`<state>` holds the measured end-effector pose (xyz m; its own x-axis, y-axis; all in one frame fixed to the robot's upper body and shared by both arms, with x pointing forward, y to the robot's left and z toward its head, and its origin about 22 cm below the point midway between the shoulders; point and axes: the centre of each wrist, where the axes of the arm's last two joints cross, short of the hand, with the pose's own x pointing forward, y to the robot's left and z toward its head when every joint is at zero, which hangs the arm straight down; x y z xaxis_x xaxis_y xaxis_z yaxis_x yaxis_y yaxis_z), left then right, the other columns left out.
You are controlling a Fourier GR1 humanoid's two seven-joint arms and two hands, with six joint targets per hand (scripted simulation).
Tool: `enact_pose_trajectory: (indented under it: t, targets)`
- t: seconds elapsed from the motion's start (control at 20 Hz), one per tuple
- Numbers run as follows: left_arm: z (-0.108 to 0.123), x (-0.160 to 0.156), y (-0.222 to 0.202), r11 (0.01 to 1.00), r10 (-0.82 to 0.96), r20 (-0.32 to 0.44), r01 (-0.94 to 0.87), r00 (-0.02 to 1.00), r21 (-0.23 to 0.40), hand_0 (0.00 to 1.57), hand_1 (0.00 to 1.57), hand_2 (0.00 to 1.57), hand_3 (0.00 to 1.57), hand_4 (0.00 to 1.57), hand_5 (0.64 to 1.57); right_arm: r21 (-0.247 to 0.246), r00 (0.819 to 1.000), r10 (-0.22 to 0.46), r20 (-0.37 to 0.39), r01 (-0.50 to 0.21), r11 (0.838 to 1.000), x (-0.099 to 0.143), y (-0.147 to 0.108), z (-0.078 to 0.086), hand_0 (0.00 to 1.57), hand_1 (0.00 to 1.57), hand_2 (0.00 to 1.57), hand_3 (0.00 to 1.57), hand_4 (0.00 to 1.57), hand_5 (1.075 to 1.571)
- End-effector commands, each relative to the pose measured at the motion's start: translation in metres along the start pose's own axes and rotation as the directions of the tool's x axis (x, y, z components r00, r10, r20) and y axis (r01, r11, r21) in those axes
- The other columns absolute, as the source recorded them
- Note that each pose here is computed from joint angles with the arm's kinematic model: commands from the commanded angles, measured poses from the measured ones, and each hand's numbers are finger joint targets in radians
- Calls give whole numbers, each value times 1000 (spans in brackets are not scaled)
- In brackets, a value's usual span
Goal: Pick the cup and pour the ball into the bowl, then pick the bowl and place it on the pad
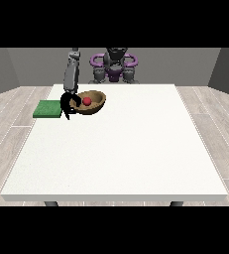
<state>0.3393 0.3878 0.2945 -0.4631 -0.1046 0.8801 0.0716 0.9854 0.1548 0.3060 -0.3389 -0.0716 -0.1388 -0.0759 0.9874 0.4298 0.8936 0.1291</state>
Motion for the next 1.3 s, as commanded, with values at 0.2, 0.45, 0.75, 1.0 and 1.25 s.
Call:
enact_pose_trajectory:
  t: [0.2, 0.45, 0.75, 1.0, 1.25]
  targets:
    - [9, -25, 10, 999, 30, -73, -28, 997, 21, 0, 0, 0, 0, 1192, 1526, -114, 924, 311, -221, -341, 933, 34, -74, -15, 1571, 1571, 1571, 1175, 1000, 1545]
    - [19, -34, 25, 998, 14, -127, -7, 992, 58, 0, 0, 0, 0, 1200, 1540, -73, 902, 332, -276, -364, 929, 65, -91, -30, 1571, 1571, 1571, 969, 1046, 1557]
    - [33, -49, 32, 996, -11, -145, 23, 989, 82, 0, 0, 0, 0, 1203, 1541, -56, 874, 401, -273, -430, 901, 139, -112, -66, 1571, 1571, 1571, 679, 1085, 1568]
    - [50, -55, 57, 989, 7, -130, 12, 992, 146, 0, 0, 0, 0, 1205, 1543, -16, 881, 390, -267, -408, 913, 180, -133, -82, 1571, 1571, 1571, 585, 1094, 1564]
    - [65, -63, 68, 986, -26, -159, 52, 987, 157, 0, 0, 0, 0, 1207, 1551, 7, 869, 403, -288, -419, 908, 152, -119, -78, 1571, 1571, 1571, 461, 1109, 1567]
